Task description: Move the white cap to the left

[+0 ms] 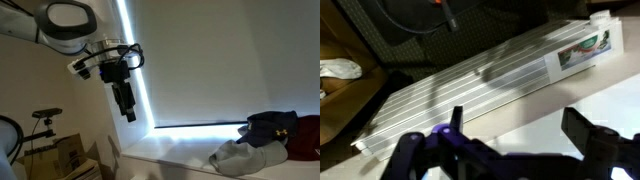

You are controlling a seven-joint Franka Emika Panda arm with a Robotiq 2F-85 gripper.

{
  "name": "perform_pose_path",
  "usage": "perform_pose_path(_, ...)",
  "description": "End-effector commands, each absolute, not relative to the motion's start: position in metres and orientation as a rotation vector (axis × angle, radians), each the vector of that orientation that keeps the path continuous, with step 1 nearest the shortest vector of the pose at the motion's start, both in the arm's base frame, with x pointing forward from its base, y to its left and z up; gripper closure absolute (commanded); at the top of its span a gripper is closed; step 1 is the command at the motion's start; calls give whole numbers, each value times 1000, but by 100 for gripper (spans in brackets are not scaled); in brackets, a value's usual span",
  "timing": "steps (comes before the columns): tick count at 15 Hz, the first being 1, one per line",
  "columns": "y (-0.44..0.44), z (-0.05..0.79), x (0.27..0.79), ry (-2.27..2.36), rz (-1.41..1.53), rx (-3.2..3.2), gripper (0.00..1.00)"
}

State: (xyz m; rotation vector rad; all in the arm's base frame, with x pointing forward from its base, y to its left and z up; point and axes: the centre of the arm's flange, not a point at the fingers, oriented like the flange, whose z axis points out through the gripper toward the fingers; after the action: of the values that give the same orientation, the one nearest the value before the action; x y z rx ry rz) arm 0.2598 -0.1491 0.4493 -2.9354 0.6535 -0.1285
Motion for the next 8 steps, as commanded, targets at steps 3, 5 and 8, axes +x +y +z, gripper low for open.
perform_pose_path(3, -257, 437, 157, 978, -477, -2866, 0)
perform_pose_path(5, -301, 439, 117, 1148, -566, -2806, 0)
perform_pose_path(8, -288, 456, 136, 1079, -507, -2818, 0)
